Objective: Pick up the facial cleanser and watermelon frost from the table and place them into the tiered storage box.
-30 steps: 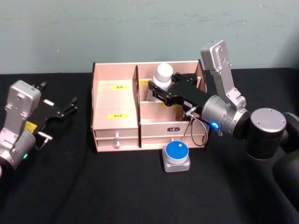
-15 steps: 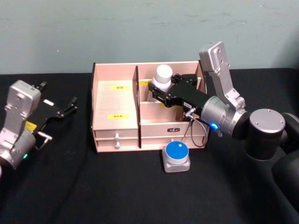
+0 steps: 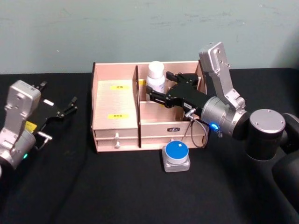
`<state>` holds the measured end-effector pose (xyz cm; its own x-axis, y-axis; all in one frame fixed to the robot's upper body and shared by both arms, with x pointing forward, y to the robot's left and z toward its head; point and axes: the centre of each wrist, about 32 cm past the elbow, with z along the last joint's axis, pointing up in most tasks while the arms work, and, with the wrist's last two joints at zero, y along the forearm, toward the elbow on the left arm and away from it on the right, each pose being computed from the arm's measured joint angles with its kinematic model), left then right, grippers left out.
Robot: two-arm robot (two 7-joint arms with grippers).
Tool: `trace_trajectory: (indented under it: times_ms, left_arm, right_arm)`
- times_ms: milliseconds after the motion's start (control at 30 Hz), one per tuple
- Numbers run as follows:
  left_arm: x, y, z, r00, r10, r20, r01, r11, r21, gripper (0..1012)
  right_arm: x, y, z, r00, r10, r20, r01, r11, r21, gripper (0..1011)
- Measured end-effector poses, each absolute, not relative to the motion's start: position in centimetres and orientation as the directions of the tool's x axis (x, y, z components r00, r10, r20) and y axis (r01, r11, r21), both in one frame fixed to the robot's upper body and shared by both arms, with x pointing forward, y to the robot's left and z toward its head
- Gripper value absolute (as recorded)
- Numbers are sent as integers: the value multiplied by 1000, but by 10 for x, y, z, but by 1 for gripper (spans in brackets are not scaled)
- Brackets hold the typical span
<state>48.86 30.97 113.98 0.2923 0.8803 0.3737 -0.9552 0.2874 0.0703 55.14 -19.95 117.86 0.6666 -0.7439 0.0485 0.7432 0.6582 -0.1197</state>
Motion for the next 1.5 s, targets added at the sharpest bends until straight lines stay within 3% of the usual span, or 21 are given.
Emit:
trace_trajectory:
  times_ms: [200, 733, 1133, 1500]
  left_arm:
    - [489, 310, 1140, 292, 880, 374, -955, 287, 70, 1001]
    - [489, 310, 1140, 292, 880, 374, -955, 287, 70, 1001]
    - [489, 310, 1140, 292, 880, 374, -955, 287, 70, 1001]
    - [489, 310, 1140, 292, 880, 374, -955, 287, 70, 1001]
  right_arm:
    - [551, -199, 1179, 667, -744, 48, 743, 658, -119, 1002]
    - [533, -209, 1209, 670, -735, 109, 743, 662, -101, 1003]
    - [488, -231, 1233, 671, -732, 119, 741, 658, -133, 1002]
    - [440, -242, 1231, 684, -724, 89, 725, 661, -191, 1002]
